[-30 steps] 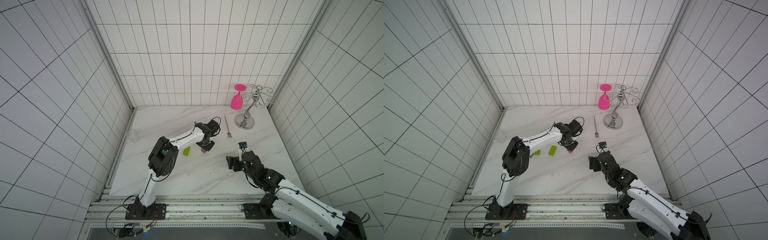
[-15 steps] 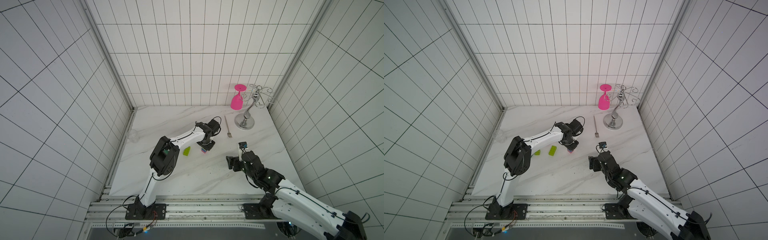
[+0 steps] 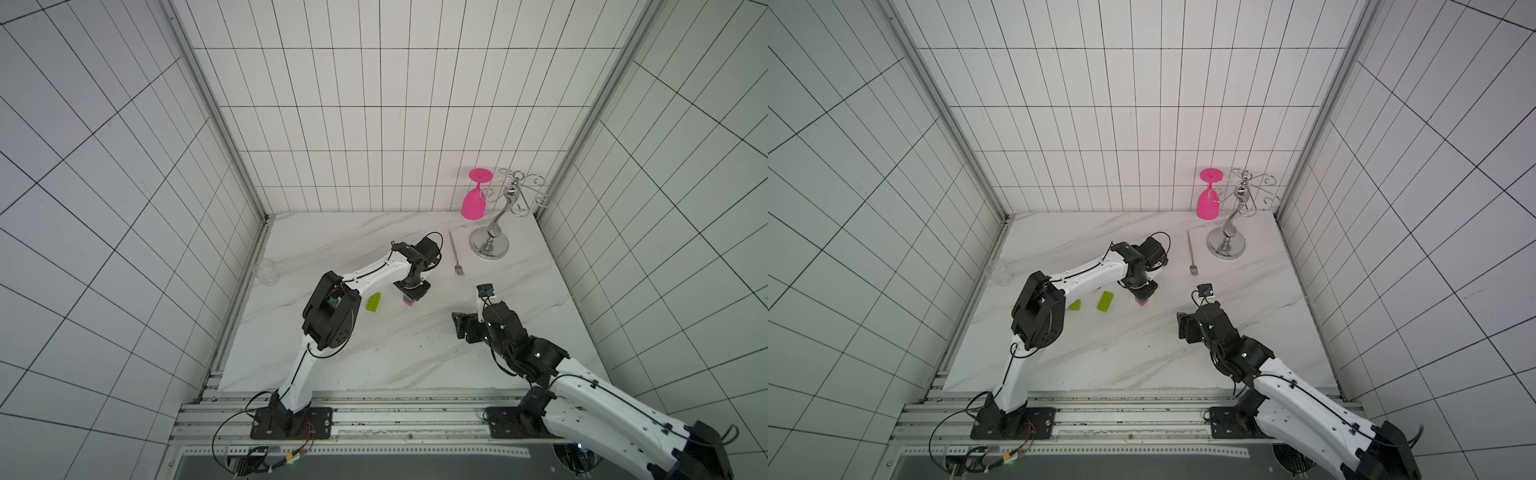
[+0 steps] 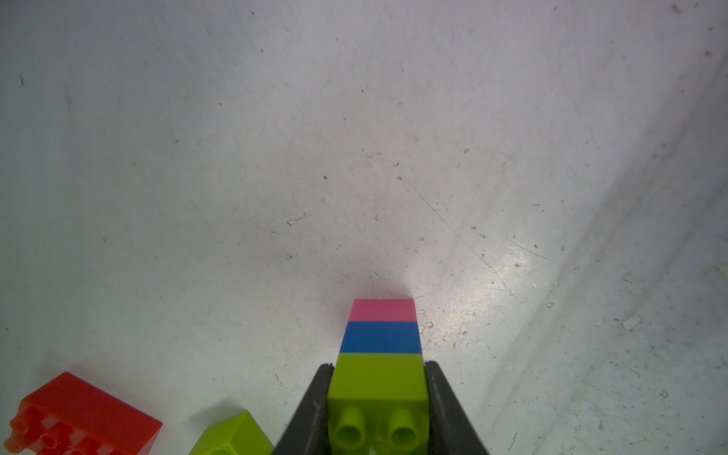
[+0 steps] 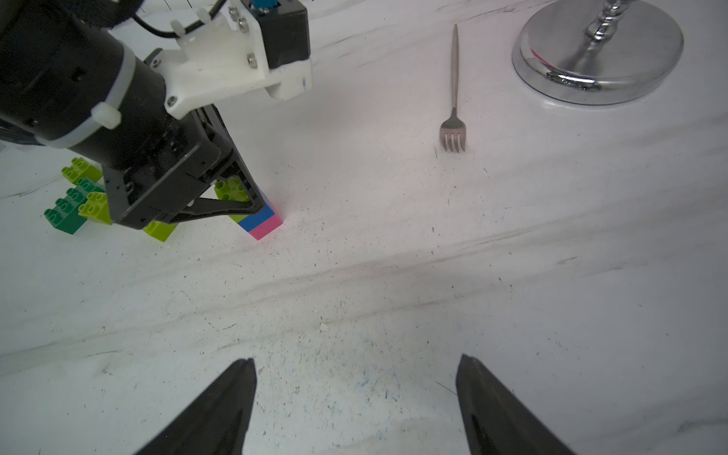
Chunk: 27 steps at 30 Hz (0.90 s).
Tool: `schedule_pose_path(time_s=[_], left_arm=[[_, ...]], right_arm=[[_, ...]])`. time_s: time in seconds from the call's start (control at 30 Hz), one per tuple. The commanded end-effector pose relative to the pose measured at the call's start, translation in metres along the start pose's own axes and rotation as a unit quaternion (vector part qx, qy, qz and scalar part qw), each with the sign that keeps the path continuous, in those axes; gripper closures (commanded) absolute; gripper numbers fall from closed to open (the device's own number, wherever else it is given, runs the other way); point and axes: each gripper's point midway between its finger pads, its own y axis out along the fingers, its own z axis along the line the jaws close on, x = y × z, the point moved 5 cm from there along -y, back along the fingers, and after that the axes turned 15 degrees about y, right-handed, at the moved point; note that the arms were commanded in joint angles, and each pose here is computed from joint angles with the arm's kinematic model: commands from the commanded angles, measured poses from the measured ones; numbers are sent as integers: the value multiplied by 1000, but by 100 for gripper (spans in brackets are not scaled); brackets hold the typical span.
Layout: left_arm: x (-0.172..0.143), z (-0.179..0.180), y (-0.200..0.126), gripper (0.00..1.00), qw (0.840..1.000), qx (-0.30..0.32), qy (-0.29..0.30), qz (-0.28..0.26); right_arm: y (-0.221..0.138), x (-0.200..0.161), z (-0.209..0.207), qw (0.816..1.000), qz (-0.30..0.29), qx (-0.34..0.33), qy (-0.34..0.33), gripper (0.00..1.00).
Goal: Assemble a spoon with lego
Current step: Assemble the lego brick with the lego brick.
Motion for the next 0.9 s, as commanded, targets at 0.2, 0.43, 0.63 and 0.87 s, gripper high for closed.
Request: schedule_pose_path(time_s=[0.2, 0.43, 0.63, 0.87], left_arm=[[-25, -1, 61, 63, 997, 2, -13, 76], [1, 19, 17, 42, 998, 17, -54, -1], [14, 20, -20, 11, 996, -6, -67, -64], [13, 19, -40, 6, 994, -10, -72, -87]], right_arm=[[-2, 11, 5, 1000, -14, 1, 2, 17], [-4, 12, 3, 1000, -19, -2, 2, 17], [-6, 13, 3, 1000, -21, 1, 2, 17], [-5, 12, 3, 1000, -18, 0, 2, 17]])
